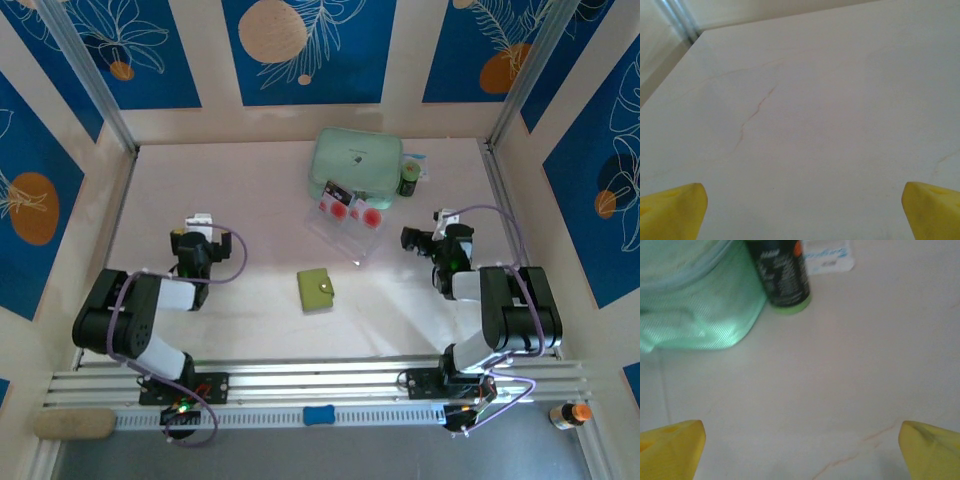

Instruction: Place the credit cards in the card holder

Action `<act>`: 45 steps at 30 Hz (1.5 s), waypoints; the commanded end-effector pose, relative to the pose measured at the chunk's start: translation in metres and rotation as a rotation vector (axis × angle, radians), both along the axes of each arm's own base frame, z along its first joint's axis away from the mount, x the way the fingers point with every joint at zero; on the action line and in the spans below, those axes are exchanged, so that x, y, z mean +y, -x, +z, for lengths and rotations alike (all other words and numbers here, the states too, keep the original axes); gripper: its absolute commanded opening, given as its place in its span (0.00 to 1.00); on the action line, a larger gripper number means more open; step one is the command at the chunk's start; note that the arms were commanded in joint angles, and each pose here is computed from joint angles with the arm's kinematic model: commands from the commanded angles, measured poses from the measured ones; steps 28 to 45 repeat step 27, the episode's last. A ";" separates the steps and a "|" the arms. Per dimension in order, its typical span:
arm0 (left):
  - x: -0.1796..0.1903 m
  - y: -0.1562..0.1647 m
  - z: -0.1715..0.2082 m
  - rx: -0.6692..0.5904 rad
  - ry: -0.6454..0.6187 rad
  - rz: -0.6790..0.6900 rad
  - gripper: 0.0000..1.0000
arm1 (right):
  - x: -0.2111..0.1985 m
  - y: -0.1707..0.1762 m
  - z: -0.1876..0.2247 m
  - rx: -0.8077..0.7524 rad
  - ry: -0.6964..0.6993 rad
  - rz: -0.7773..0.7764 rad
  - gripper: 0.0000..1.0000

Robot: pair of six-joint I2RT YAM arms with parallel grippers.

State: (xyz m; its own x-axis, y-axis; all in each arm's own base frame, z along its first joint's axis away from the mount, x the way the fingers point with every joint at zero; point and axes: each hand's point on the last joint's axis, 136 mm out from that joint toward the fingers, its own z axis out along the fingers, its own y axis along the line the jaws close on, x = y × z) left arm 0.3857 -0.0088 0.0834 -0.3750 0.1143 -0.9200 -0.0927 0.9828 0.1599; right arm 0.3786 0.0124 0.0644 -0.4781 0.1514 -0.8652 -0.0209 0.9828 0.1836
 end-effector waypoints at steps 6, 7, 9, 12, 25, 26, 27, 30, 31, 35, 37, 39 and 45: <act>-0.006 -0.012 0.007 -0.030 0.074 -0.105 1.00 | 0.017 -0.019 0.030 -0.119 0.043 0.090 0.99; -0.006 -0.012 0.008 -0.036 0.071 -0.104 1.00 | 0.017 -0.018 0.029 -0.115 0.051 0.086 0.99; -0.006 -0.010 0.008 -0.041 0.069 -0.103 1.00 | 0.017 -0.018 0.029 -0.119 0.052 0.085 0.99; -0.010 -0.010 0.009 -0.042 0.063 -0.122 1.00 | 0.017 -0.018 0.030 -0.117 0.050 0.088 0.99; -0.010 -0.010 0.009 -0.042 0.064 -0.123 1.00 | 0.017 -0.019 0.028 -0.106 0.040 0.093 0.99; -0.010 -0.010 0.009 -0.042 0.065 -0.123 1.00 | 0.017 -0.018 0.029 -0.115 0.047 0.091 0.99; -0.010 -0.010 0.009 -0.043 0.065 -0.122 1.00 | 0.017 -0.018 0.029 -0.115 0.044 0.092 0.99; -0.010 -0.010 0.009 -0.043 0.065 -0.122 1.00 | 0.017 -0.018 0.029 -0.115 0.044 0.092 0.99; -0.010 -0.010 0.009 -0.043 0.065 -0.122 1.00 | 0.017 -0.018 0.029 -0.115 0.044 0.092 0.99; -0.010 -0.010 0.009 -0.043 0.065 -0.122 1.00 | 0.017 -0.018 0.029 -0.115 0.044 0.092 0.99; -0.010 -0.010 0.009 -0.043 0.065 -0.122 1.00 | 0.017 -0.018 0.029 -0.115 0.044 0.092 0.99; -0.010 -0.010 0.009 -0.043 0.065 -0.122 1.00 | 0.017 -0.018 0.029 -0.115 0.044 0.092 0.99; -0.010 -0.010 0.009 -0.043 0.065 -0.122 1.00 | 0.017 -0.018 0.029 -0.115 0.044 0.092 0.99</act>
